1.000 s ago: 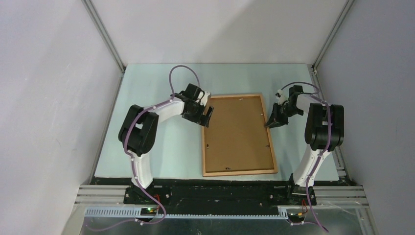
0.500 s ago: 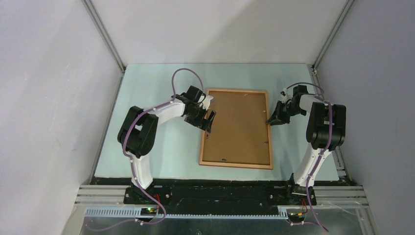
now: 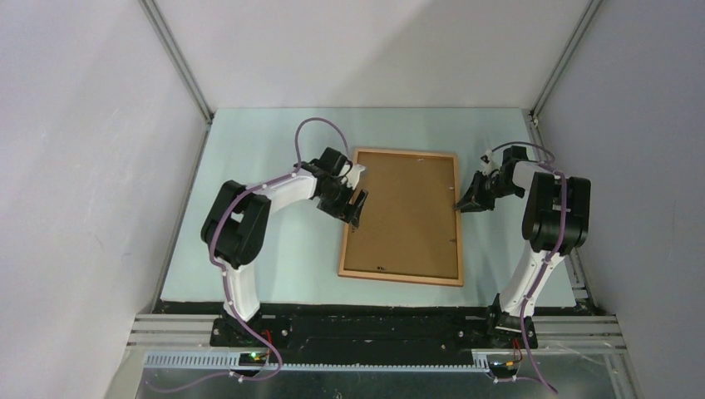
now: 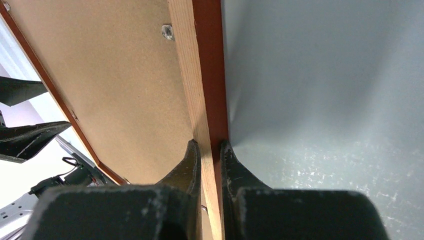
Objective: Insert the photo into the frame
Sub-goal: Install the photo frame at the center of the board.
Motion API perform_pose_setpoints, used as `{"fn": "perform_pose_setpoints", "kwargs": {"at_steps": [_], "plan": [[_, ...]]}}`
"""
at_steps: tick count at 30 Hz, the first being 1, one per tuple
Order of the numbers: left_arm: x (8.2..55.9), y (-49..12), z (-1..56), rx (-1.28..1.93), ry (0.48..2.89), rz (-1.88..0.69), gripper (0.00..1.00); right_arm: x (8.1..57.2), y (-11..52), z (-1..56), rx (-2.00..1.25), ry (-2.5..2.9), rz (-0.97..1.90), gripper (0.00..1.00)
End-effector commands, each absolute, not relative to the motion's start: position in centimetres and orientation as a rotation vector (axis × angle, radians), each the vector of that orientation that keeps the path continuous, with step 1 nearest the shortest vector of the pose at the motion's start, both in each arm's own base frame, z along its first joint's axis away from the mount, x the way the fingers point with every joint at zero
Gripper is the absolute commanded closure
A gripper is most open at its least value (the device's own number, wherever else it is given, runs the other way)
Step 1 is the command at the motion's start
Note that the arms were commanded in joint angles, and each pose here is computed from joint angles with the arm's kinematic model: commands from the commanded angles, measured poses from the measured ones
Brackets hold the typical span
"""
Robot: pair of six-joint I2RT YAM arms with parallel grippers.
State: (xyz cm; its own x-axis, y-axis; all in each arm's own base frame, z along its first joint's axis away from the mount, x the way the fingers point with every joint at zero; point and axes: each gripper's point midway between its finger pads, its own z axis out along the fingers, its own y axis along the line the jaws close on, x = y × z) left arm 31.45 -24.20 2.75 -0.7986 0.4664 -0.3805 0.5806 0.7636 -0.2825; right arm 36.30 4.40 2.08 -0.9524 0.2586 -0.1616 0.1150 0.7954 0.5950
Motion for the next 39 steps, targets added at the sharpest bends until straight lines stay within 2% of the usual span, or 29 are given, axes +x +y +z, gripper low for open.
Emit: {"fn": "perform_pose_setpoints", "kwargs": {"at_steps": [1, 15, 39], "plan": [[30.3, -24.1, 1.8, 0.801, 2.72, -0.539, 0.16, 37.1, 3.3, 1.0, 0.372, 2.732, 0.862, 1.0], [31.1, -23.9, 0.3, 0.761, 2.738, -0.382, 0.23, 36.8, 3.3, 1.1, 0.371, 2.735, 0.879, 1.0], [30.6, -23.3, 0.4, 0.799, 2.726, -0.36, 0.38, 36.8, 3.1, 1.3, 0.381, 2.726, 0.895, 1.0]]}}
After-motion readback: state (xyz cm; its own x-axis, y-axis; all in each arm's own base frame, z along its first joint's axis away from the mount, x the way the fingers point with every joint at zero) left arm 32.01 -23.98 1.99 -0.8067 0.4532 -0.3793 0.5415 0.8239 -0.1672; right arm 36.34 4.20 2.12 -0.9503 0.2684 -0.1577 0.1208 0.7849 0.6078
